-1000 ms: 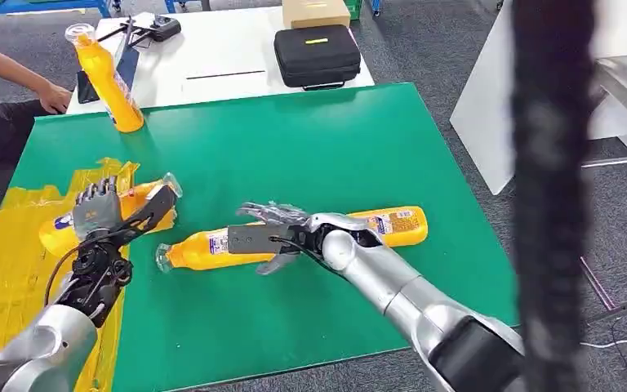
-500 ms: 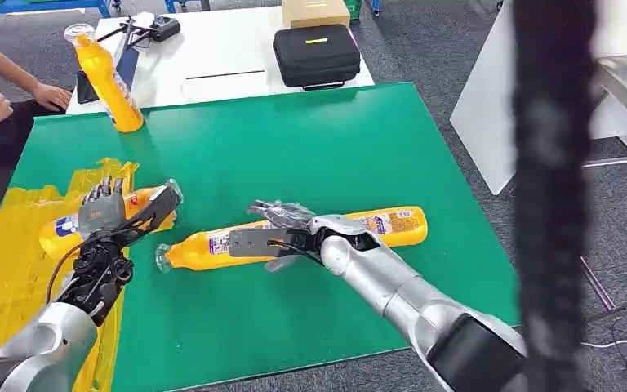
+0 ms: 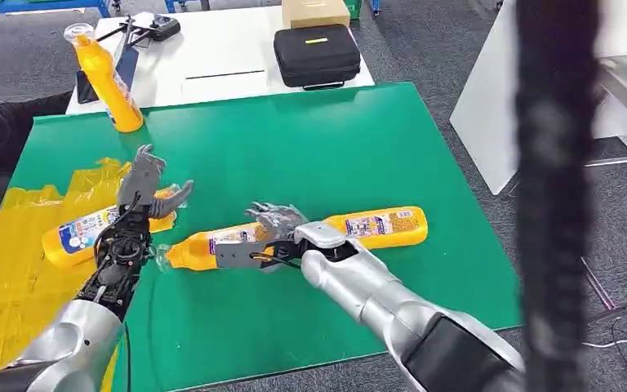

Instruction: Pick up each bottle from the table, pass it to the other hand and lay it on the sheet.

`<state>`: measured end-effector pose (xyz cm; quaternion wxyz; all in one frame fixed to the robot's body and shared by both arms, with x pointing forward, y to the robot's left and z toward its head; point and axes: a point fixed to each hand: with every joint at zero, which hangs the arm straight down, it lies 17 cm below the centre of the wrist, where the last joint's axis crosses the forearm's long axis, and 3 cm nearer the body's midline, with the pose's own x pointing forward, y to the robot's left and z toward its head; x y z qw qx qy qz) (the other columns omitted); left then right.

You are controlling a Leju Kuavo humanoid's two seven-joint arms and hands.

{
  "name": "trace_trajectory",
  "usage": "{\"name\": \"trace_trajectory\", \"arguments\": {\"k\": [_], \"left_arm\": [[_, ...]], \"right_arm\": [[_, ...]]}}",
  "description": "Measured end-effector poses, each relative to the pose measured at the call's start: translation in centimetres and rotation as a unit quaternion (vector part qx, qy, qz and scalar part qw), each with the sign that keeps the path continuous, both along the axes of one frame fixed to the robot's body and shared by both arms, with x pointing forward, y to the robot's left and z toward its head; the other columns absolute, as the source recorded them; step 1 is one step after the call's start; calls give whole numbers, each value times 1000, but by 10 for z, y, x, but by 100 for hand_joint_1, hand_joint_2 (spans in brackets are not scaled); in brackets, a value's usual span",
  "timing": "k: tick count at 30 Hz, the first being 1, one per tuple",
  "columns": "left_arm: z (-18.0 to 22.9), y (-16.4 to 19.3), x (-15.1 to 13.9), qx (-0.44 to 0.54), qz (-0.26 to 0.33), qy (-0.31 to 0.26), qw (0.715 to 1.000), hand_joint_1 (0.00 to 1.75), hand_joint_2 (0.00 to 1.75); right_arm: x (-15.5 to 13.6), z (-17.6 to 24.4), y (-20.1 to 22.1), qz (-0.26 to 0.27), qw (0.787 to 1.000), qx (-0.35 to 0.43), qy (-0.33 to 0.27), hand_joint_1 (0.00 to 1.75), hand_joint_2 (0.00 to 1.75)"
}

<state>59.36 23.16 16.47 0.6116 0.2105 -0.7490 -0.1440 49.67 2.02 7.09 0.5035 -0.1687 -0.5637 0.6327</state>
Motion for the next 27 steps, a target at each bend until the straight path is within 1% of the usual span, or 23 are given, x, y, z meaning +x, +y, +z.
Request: {"name": "trace_trajectory", "arguments": {"k": [2, 6, 11, 14, 15, 16, 23, 27], "left_arm": [[11, -9, -4, -25, -6, -18, 1000, 0, 0], [28, -26, -10, -26, -24, -42, 998, 0, 0], [46, -33, -18, -39, -28, -78, 996, 0, 0], [57, -37, -26, -52, -29, -100, 993, 0, 0], [59, -39, -28, -53, -30, -104, 993, 0, 0], [62, -39, -30, -54, -31, -109, 992, 0, 0], [83, -45, -46, -89, -40, -142, 985, 0, 0], [93, -48, -50, -110, -46, -149, 982, 0, 0]], "right_arm": [[-4, -8, 2, -1, 1000, -9, 8, 0, 175], [-7, -16, 3, -3, 1000, -18, 18, 0, 175], [-10, -24, 3, -3, 999, -31, 28, 0, 175], [-12, -33, -3, -6, 998, -53, 33, 0, 175], [-12, -35, -4, -8, 998, -57, 35, 150, 175], [-13, -37, -6, -8, 997, -60, 37, 175, 175], [-14, -59, -30, -18, 992, -119, 44, 175, 175], [-12, -64, -39, -24, 990, -135, 41, 175, 175]]}}
